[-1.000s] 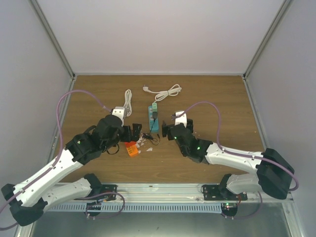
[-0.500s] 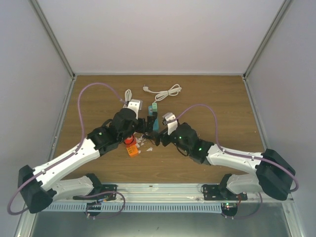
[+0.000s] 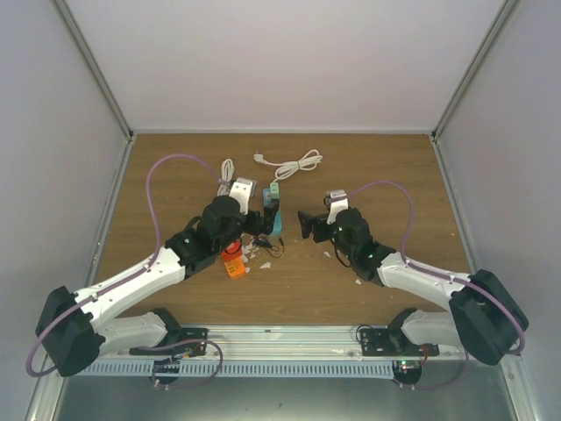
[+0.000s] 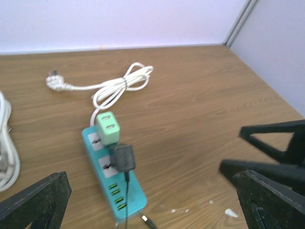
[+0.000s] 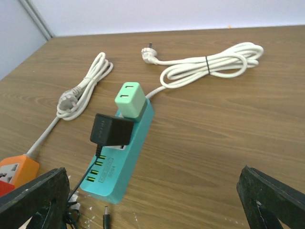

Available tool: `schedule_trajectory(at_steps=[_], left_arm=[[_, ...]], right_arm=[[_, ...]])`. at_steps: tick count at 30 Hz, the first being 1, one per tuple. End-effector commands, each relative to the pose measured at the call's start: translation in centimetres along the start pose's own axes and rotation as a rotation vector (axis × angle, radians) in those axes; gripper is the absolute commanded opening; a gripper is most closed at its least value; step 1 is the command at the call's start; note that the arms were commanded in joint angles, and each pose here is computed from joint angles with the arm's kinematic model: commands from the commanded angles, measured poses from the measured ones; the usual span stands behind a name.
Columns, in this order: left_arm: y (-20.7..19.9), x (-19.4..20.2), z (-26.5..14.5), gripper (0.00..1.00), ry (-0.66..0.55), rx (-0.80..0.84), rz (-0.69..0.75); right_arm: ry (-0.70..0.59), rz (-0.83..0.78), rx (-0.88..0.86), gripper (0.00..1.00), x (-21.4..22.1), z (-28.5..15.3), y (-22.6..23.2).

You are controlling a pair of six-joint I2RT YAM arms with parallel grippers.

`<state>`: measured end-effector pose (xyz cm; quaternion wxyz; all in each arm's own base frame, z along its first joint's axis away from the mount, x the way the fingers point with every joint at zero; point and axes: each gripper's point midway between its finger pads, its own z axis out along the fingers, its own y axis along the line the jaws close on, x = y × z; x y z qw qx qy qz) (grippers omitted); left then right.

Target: Insert the plug

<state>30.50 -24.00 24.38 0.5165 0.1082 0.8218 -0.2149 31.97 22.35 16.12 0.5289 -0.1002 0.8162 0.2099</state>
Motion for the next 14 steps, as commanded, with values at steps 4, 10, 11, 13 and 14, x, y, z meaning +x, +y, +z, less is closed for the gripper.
schedule_trajectory(at_steps=[4, 10, 11, 13, 14], left_arm=[[0.6, -1.6, -1.9, 0.99, -0.157, 0.069, -0.033], [0.4, -1.2, -2.0, 0.99, -0.166, 0.092, -0.041], [0.4, -1.1, -2.0, 0.99, -0.165, 0.093, -0.044], [0.3, -0.8, -1.7, 0.99, -0.155, 0.096, -0.042], [0.3, -0.7, -1.5, 0.99, -0.148, 0.095, -0.042]], right_arm=[[-0.061, 0.050, 0.052, 1.00, -0.7, -0.9, -1.6], [-0.036, 0.028, 0.068, 1.00, -0.1, -0.1, -1.8], [-0.028, 0.024, 0.070, 0.99, 0.0, 0.1, -1.7], [-0.024, 0.026, 0.070, 0.99, 0.2, 0.3, -1.7], [-0.026, 0.027, 0.067, 0.99, 0.2, 0.3, -1.7]])
